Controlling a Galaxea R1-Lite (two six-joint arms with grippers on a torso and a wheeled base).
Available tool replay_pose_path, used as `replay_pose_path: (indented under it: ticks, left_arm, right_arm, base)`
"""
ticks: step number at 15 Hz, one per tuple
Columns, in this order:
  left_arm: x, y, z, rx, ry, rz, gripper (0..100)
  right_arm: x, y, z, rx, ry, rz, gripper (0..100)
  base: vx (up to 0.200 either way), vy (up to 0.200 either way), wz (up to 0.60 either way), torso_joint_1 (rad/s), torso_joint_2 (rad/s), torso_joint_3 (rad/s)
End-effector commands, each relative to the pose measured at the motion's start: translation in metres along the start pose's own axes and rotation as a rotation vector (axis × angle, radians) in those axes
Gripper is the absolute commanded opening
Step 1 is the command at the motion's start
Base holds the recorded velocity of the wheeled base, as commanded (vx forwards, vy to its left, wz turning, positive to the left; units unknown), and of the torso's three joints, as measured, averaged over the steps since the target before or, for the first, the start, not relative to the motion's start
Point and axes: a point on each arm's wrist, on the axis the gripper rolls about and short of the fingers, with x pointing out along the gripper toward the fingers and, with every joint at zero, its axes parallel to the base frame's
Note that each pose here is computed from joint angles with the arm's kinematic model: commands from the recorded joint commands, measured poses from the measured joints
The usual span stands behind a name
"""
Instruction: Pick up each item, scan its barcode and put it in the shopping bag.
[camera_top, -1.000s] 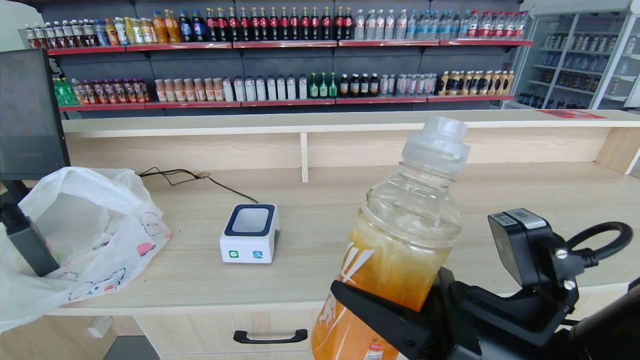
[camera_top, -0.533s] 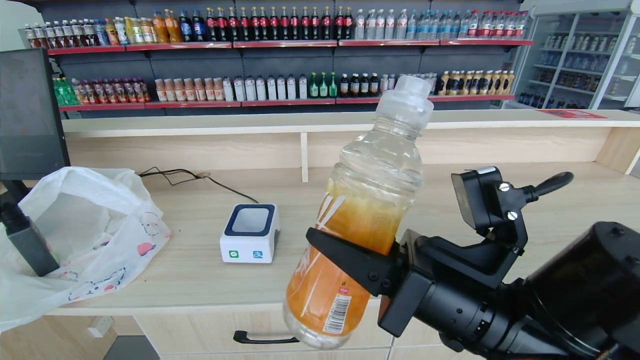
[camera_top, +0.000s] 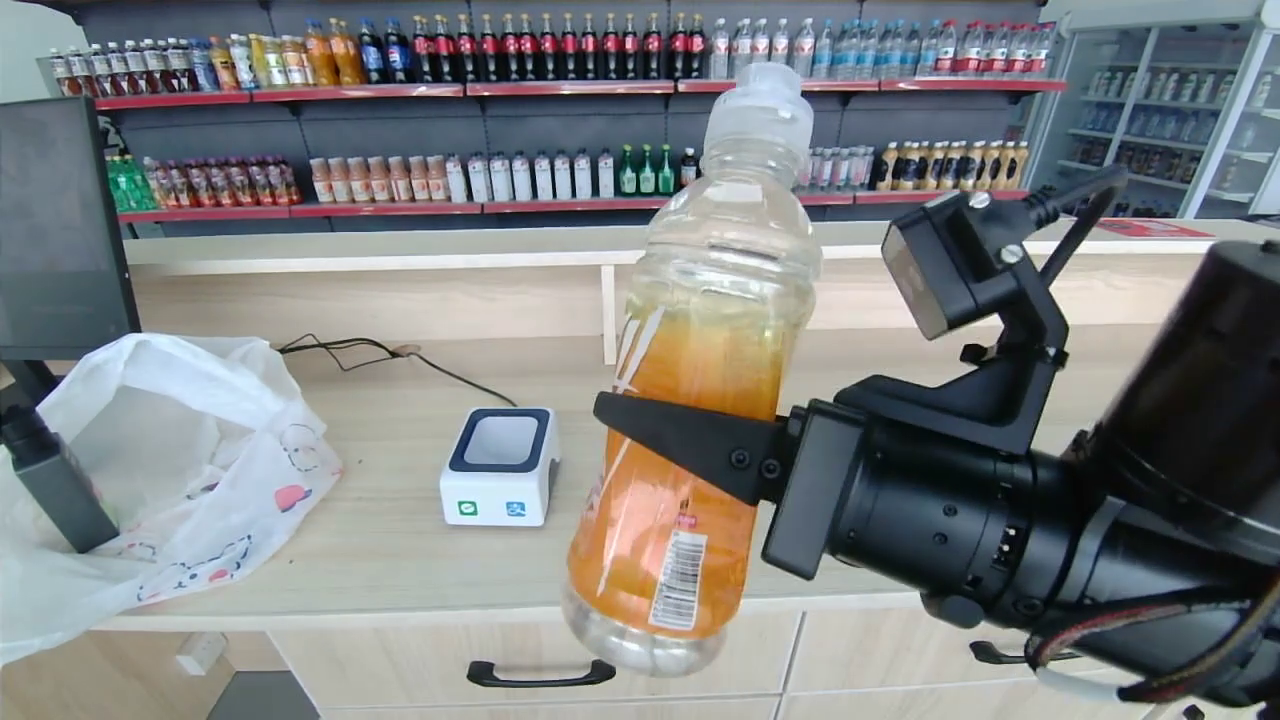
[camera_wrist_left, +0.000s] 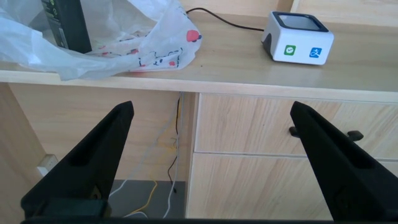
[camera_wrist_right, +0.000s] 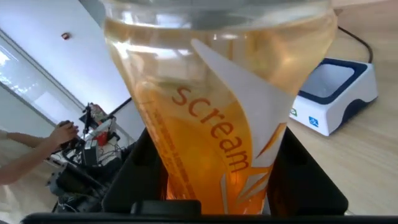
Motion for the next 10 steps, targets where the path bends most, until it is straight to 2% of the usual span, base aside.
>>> replay_pose_path:
  ticks: [1,3,10]
  left_arm:
    - [0.0,0.0,0.0,0.0,-0.001,0.0,100]
    - [0.0,0.0,0.0,0.0,-0.001,0.0,100]
    - [0.0,0.0,0.0,0.0,-0.001,0.0,100]
  right_arm:
    - [-0.011,0.019,0.033,0.029,-0.05,-0.06,0]
    - [-0.008,0.02,0.039,0.036,-0.056,-0.146,0]
    - [-0.01,0.022,0.044,0.061,-0.054,-0.188,0]
  base:
    - [0.0,0.0,0.0,0.0,0.0,0.0]
    - [0.0,0.0,0.0,0.0,0.0,0.0]
    - [0.0,0.0,0.0,0.0,0.0,0.0]
